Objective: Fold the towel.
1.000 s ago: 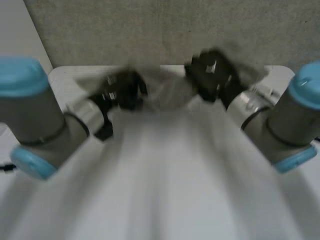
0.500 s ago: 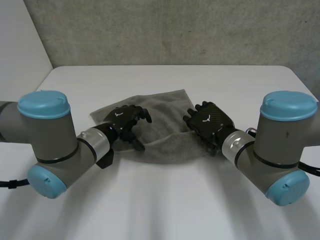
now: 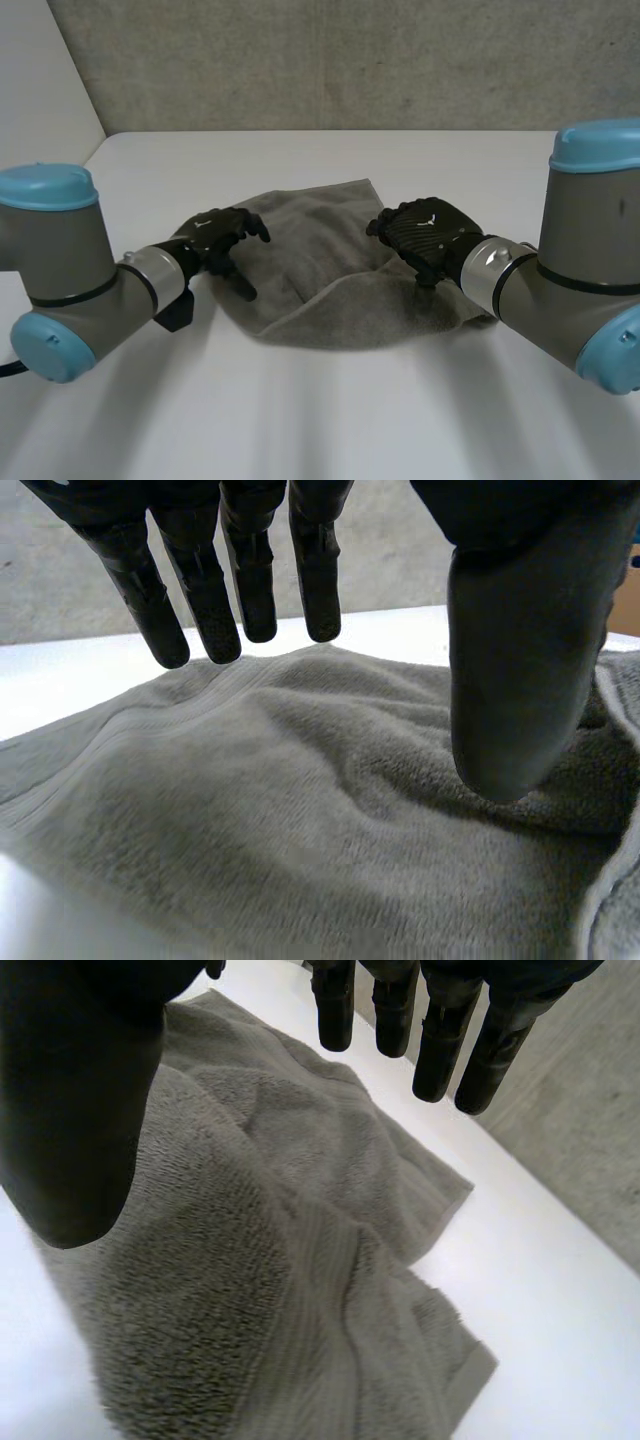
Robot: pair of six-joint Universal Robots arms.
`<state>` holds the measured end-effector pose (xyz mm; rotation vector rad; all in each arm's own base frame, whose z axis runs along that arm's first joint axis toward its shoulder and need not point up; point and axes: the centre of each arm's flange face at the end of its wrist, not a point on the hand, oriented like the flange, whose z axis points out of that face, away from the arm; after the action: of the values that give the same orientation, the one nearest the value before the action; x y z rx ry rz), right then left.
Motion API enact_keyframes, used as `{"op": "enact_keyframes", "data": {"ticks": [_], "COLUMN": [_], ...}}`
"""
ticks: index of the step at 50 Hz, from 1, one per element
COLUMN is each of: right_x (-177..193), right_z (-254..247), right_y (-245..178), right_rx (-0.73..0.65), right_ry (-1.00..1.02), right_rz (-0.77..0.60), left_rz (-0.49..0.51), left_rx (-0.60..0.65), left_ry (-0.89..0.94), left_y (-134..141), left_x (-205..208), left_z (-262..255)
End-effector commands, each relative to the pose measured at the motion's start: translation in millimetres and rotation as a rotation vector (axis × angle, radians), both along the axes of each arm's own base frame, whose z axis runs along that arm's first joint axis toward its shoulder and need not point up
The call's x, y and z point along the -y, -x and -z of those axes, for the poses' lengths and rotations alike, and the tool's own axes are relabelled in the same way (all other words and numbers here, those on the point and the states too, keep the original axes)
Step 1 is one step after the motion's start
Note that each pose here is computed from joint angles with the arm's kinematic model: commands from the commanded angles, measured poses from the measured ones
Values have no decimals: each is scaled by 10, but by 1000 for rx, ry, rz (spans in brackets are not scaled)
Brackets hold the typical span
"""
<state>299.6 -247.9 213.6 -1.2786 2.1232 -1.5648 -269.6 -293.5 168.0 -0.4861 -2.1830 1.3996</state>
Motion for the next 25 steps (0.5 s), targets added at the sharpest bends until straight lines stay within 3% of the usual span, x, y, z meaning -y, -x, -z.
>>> {"op": "enact_keyframes", "data": {"ticks": [1,9,17,25], "right_x": [3,-57,136,143], "right_z": [81,308,567,491], "right_y": [-36,-224,-398,-408], "right_rx": [1,-26,-19,5], "right_ry": [-67,-85,-95,-91], "right_rz": [-8,-69,-86,-77], "left_rz": [8,104,203,272], "left_rx": [-12,65,253,345], "left_ry": [-29,21,58,59], "left_y": [-180,-331,-387,-379], "left_x": [109,223,258,192], "left_z": [-17,-11,276,462]}}
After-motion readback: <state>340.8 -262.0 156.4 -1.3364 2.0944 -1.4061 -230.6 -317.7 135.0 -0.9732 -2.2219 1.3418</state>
